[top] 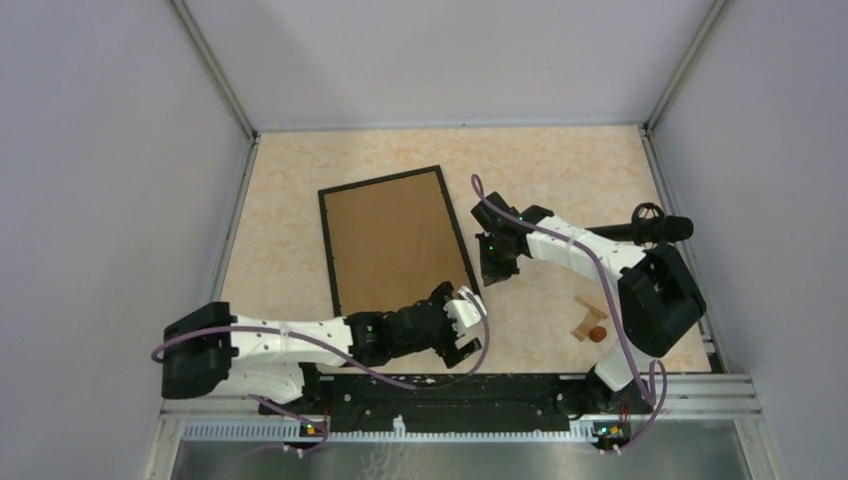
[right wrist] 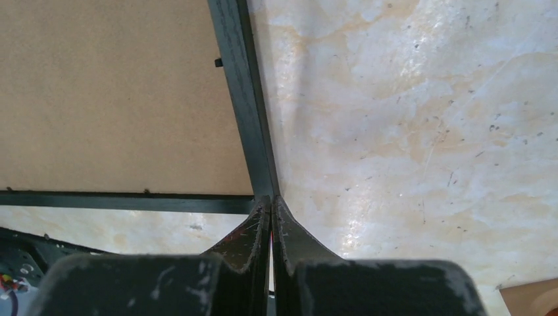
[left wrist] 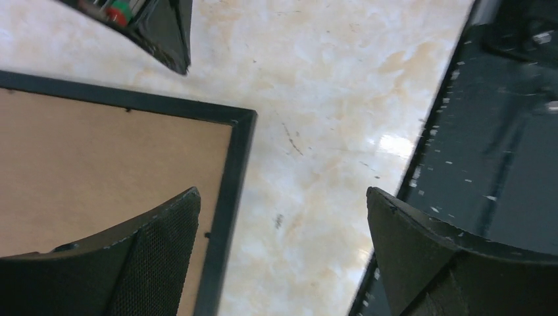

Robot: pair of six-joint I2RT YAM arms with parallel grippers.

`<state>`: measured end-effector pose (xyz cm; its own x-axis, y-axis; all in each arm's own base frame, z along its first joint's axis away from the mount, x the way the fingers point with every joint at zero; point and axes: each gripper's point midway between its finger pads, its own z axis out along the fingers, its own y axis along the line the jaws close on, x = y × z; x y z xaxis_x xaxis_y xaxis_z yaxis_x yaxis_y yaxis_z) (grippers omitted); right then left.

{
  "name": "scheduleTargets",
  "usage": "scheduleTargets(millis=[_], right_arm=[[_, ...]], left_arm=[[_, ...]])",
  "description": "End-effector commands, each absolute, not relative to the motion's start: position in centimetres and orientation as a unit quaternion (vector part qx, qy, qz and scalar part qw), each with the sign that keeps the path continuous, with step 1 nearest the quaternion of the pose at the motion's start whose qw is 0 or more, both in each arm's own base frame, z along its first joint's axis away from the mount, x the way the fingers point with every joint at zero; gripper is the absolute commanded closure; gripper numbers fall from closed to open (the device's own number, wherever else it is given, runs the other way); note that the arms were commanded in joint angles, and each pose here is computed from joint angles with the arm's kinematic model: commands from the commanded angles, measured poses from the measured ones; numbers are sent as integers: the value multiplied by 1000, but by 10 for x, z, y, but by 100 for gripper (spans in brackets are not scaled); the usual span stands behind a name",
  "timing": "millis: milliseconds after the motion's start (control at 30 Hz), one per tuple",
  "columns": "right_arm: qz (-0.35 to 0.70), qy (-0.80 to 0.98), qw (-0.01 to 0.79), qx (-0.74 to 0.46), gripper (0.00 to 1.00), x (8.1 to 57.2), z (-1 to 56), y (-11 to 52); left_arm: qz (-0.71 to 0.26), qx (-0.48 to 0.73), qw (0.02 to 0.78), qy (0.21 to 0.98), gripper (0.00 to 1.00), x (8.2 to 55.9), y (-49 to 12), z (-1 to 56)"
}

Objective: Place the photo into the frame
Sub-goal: Install the photo frame at the center of the board, then turn over the photo frame at the center of the board.

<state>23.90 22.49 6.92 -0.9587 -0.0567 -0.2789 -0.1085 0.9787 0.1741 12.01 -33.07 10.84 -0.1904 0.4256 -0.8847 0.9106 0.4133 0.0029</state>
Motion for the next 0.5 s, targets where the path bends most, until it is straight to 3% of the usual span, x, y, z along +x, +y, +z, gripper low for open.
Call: scheduleTargets(millis=[0, 67, 167, 300, 467], right_arm=[[131, 980, 135, -66, 100, 235, 86, 236], [155, 977, 120, -86, 100, 229, 85, 244], [184, 971, 101, -113, 98, 218, 83, 251], [189, 969, 107, -121, 76, 218, 72, 244], [189, 969, 84, -134, 44, 211, 54, 239]], left_arm=[[-132, 477, 518, 698, 1, 154, -335, 119], [-125, 430, 520, 727, 1, 160, -330, 126], [-214, 400, 509, 731, 1, 142, -339, 141], [-286, 342, 497, 745, 1, 131, -328, 152], [-291, 211, 439, 823, 1, 166, -283, 141]])
